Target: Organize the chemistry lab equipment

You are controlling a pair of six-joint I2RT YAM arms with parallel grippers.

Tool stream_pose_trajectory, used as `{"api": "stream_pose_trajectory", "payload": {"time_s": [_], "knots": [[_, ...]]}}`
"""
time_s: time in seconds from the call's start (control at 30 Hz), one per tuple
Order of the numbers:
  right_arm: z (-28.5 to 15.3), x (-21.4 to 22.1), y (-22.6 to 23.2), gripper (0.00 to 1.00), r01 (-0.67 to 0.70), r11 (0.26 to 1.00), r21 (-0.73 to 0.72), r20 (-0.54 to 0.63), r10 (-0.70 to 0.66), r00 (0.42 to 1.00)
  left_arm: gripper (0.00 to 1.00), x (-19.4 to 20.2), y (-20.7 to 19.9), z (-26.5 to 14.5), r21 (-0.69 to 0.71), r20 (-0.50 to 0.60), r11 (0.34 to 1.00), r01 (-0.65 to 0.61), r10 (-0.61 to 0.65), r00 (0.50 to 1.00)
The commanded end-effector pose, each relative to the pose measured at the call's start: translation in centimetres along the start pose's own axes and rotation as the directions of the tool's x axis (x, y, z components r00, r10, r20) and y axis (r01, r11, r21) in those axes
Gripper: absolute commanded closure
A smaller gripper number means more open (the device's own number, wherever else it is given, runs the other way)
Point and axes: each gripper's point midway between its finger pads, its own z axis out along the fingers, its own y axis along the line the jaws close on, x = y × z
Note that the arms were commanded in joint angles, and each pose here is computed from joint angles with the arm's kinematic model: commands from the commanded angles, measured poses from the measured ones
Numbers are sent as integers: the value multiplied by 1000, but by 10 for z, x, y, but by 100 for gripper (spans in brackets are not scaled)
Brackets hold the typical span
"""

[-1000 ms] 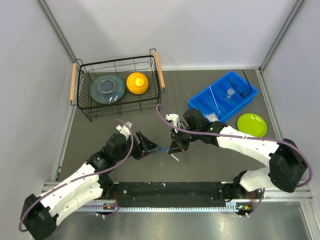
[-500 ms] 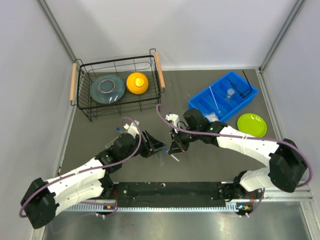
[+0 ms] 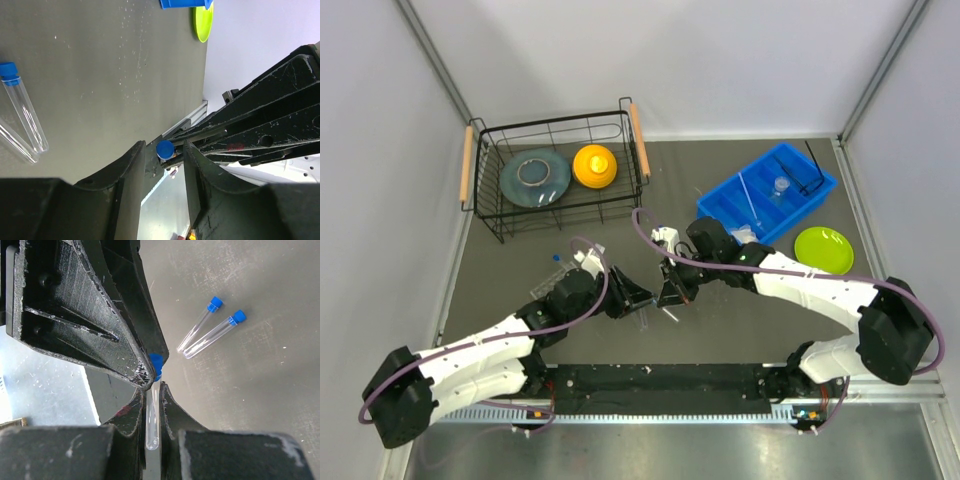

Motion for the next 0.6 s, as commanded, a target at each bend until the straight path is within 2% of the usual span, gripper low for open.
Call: {"api": "stream_pose_trajectory", "payload": {"time_s": [0.0, 0.3, 0.43, 0.57], "knots": [[-2, -17, 0, 100, 42, 999, 6, 41, -42, 998, 63, -4, -22, -1, 71, 21, 997, 4, -5, 1000], [-3, -16, -4, 98, 50, 998, 32, 44, -51, 998, 84, -2, -23, 0, 69, 9, 998, 6, -7, 1000], [-3, -16, -2, 87, 61, 998, 22, 44, -62, 997, 90, -5, -23, -4, 72, 31, 997, 5, -7, 1000], [-3, -15, 1, 67, 70, 998, 3, 41, -70, 997, 91, -10, -22, -7, 72, 62, 997, 6, -11, 998]]}}
